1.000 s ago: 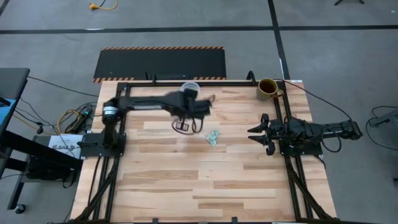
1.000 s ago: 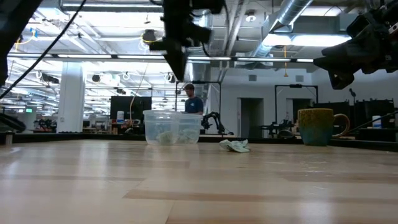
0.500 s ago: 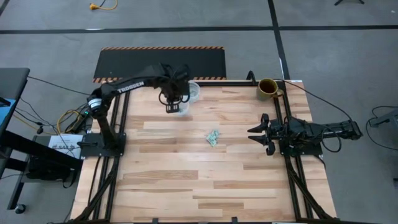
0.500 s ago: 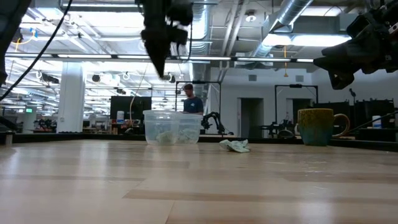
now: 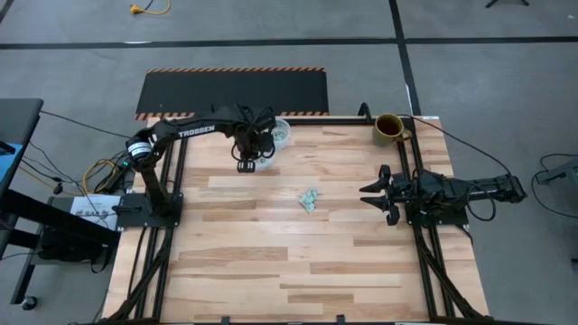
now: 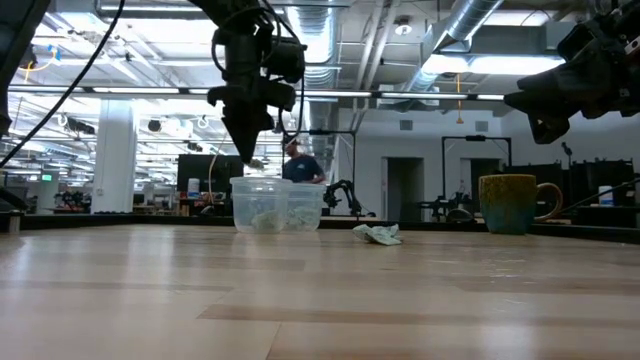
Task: Pick and place items into bin
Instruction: Put the stevia packet into the bottom bin, then put the bottom stevia packet into the bottom bin
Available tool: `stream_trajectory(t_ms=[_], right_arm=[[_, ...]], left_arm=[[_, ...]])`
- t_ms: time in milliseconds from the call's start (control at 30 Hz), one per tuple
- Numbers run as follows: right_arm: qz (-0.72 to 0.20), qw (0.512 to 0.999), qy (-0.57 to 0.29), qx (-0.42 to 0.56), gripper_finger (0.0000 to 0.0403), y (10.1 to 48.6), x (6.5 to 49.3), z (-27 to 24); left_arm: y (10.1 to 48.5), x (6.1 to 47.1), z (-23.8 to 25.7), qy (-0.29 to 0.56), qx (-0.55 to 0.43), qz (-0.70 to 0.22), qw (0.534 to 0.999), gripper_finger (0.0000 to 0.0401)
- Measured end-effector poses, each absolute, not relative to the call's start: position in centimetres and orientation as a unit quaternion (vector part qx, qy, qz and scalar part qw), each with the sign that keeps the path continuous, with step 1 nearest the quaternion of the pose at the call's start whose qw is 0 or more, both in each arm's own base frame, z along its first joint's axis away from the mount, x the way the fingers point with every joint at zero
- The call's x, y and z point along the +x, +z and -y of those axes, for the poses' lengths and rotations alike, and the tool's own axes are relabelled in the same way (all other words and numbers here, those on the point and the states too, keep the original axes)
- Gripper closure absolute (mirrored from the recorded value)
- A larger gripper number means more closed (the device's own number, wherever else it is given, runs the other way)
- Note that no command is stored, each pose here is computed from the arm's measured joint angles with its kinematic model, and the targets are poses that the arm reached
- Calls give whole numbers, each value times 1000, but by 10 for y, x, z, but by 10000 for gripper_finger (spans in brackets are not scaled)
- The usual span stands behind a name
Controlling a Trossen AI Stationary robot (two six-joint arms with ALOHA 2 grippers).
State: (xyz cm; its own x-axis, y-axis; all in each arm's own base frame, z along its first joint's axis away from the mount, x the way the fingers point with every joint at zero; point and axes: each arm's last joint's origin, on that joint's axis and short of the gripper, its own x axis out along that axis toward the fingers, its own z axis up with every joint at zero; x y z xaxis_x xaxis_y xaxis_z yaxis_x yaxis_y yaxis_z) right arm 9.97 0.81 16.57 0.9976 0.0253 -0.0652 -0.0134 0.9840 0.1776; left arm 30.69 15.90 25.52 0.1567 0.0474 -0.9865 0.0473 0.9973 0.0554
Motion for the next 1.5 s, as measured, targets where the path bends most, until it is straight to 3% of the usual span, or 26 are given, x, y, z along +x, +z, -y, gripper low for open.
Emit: stream_trajectory(t_ms=[300,700,833,1033,1200,1300,1500], right_arm=[[-34,995,10,89,267,166,100,-8],[-34,995,10,89,267,166,100,-8],[-34,995,10,89,267,166,100,-8],[-34,995,10,89,267,166,100,-8],[-34,995,10,89,267,166,100,-8],[-34,995,10,89,267,166,100,-8],[-34,995,10,89,267,166,100,-8]], left_arm=[[256,310,-162,2,44,-633,773,391],[256,311,-161,2,46,-630,775,292],[258,322,-156,12,33,-598,801,272],[266,358,-124,-57,25,-476,877,270],[258,380,-92,-113,111,-404,901,270],[256,390,-78,-109,111,-358,921,271],[244,392,-69,-81,56,-374,922,271]])
